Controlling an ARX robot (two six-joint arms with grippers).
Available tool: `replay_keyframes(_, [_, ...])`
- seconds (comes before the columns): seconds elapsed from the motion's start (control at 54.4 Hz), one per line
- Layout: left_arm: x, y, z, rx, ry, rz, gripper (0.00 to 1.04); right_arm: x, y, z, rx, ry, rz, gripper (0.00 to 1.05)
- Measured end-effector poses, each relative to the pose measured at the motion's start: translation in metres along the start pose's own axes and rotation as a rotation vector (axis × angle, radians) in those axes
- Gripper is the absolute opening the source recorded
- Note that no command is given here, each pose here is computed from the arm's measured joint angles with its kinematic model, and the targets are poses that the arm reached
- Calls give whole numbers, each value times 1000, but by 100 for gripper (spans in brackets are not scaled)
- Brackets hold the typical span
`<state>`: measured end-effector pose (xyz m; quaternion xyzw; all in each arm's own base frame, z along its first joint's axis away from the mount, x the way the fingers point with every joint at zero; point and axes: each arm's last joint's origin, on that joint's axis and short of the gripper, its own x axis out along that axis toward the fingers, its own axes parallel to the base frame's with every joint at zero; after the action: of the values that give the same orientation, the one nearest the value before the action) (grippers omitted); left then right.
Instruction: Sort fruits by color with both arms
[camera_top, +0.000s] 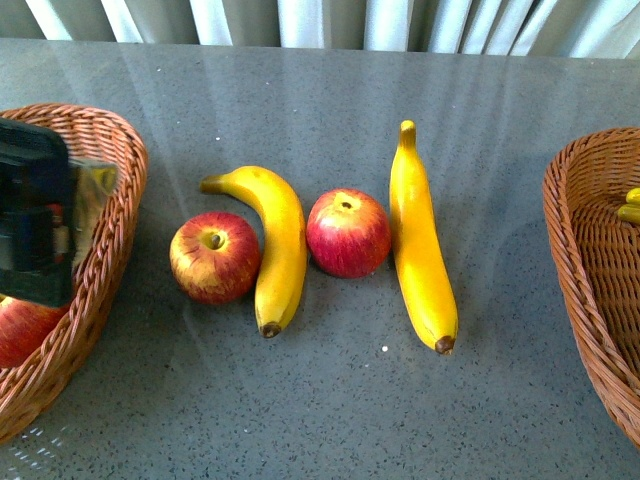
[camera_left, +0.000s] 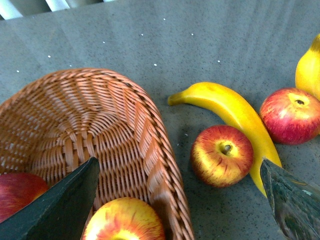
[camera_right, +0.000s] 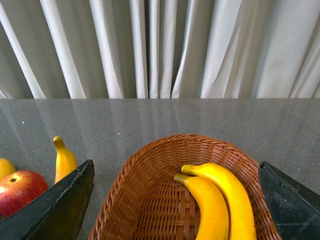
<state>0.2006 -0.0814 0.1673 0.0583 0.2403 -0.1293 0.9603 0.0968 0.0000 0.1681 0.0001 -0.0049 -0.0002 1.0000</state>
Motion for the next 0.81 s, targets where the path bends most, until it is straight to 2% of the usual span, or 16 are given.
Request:
replay_keyframes(0.423, [28, -44, -3, 77, 51, -43, 96, 0, 0, 0, 0, 0, 0, 96])
replay_keyframes(0.808, [56, -50, 5, 197, 81, -117, 96, 0, 0, 0, 0, 0, 0, 96])
